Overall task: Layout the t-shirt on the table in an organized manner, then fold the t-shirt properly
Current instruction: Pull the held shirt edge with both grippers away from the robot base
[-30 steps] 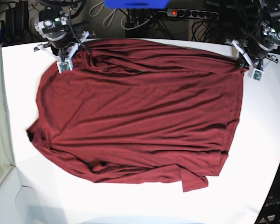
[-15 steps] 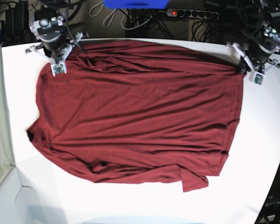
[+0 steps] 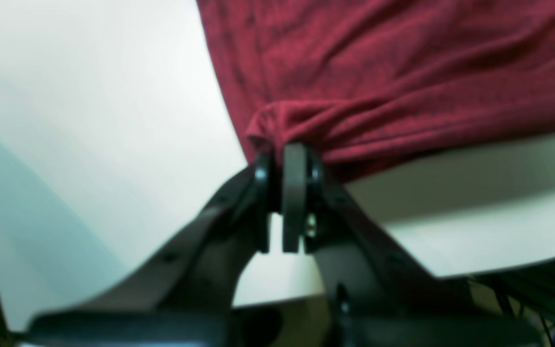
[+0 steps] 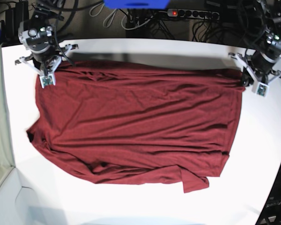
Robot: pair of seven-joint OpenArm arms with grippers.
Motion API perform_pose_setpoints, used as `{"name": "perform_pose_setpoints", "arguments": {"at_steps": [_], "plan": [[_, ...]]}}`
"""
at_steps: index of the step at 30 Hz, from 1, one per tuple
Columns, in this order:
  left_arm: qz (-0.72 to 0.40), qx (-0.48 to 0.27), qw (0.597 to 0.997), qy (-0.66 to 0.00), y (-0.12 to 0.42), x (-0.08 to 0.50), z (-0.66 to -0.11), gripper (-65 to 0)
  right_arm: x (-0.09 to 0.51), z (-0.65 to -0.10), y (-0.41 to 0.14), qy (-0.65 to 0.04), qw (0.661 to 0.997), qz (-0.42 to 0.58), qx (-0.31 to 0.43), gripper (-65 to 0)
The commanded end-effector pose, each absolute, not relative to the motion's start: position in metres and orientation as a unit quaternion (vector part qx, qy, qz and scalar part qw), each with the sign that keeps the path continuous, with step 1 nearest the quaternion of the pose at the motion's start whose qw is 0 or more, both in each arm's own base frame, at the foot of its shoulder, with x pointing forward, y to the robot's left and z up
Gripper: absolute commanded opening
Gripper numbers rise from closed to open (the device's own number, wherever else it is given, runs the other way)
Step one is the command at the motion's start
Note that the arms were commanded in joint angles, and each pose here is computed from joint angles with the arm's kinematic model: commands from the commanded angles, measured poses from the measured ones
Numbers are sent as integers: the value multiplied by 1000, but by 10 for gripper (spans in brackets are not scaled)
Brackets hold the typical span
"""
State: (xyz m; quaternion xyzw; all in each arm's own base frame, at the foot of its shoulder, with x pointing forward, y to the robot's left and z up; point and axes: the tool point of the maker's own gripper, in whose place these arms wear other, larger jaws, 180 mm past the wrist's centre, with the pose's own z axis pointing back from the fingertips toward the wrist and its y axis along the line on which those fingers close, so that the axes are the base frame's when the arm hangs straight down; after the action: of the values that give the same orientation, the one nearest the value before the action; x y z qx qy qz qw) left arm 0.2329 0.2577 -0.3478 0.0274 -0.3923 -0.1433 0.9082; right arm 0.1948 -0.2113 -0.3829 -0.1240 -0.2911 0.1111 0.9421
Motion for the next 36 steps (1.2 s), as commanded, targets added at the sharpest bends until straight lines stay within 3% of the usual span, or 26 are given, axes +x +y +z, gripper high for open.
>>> {"name": "perform_pose_setpoints", "arguments": {"at_steps": [1,24,36], "plan": [[-147,34,899,-411,260,242,-333,-647,203,-373,-214,-311,935,114,-131,-650],[-144,51,896,-418,266,266,-319,-647,264,-334,-212,-389,905,107,-137,-650],[-117,30,916,-383,274,264,-352,-647,284,-344,-204,-390,907,106,-116,-650]]}}
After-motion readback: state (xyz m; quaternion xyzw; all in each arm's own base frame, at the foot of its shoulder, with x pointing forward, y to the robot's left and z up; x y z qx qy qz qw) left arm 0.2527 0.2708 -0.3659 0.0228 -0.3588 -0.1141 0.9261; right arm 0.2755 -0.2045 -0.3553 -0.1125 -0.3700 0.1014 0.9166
